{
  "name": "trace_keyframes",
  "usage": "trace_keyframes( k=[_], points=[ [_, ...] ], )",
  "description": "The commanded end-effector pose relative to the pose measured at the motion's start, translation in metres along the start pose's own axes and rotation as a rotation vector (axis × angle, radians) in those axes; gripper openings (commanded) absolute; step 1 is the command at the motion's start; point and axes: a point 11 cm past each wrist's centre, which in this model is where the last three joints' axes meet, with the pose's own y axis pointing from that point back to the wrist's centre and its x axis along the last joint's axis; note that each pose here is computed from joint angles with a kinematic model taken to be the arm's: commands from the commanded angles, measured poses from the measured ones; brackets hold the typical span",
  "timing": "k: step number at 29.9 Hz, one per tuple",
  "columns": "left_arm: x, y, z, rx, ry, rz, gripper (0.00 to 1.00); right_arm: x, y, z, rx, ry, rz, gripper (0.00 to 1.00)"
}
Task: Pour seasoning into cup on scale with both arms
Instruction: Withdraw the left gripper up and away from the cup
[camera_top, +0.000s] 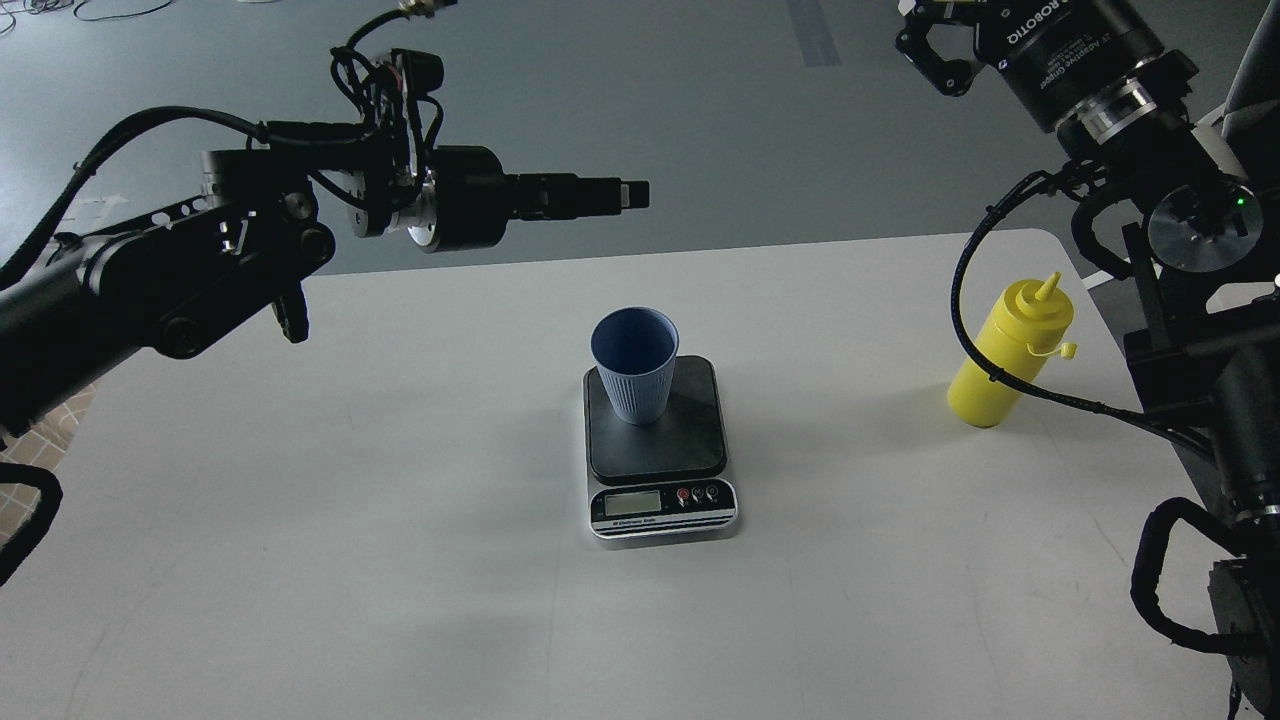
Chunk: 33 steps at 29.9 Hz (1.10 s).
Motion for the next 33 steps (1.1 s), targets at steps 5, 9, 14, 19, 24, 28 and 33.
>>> trace_keyframes(
  k=[5, 9, 14, 19, 24, 28, 33],
  points=[
    [0.074, 0.051, 0.004, -0.272, 0.465, 0.379, 0.97, 0.000, 0.000, -0.001, 0.003, -0.002, 0.000, 1.00],
    [0.089, 0.073, -0.015, -0.350, 0.664, 0.507, 0.97, 0.000, -0.001, -0.003, 0.004, 0.003, 0.001, 1.00],
    [0.087, 0.098, -0.057, -0.421, 0.933, 0.670, 0.97, 0.001, 0.000, -0.003, 0.002, 0.004, 0.003, 1.00],
    [0.066, 0.122, -0.090, -0.459, 1.079, 0.782, 0.97, 0.002, 0.000, -0.003, 0.001, 0.006, 0.005, 1.00],
    [0.039, 0.145, -0.117, -0.496, 1.175, 0.899, 0.98, 0.004, 0.002, -0.001, -0.005, 0.005, 0.012, 1.00],
    [0.021, 0.148, -0.129, -0.494, 1.221, 0.931, 0.98, 0.007, 0.005, 0.002, -0.010, -0.001, 0.020, 1.00],
    [0.008, 0.144, -0.135, -0.486, 1.252, 0.934, 0.98, 0.009, 0.008, 0.005, -0.017, -0.005, 0.027, 0.99]
  ],
)
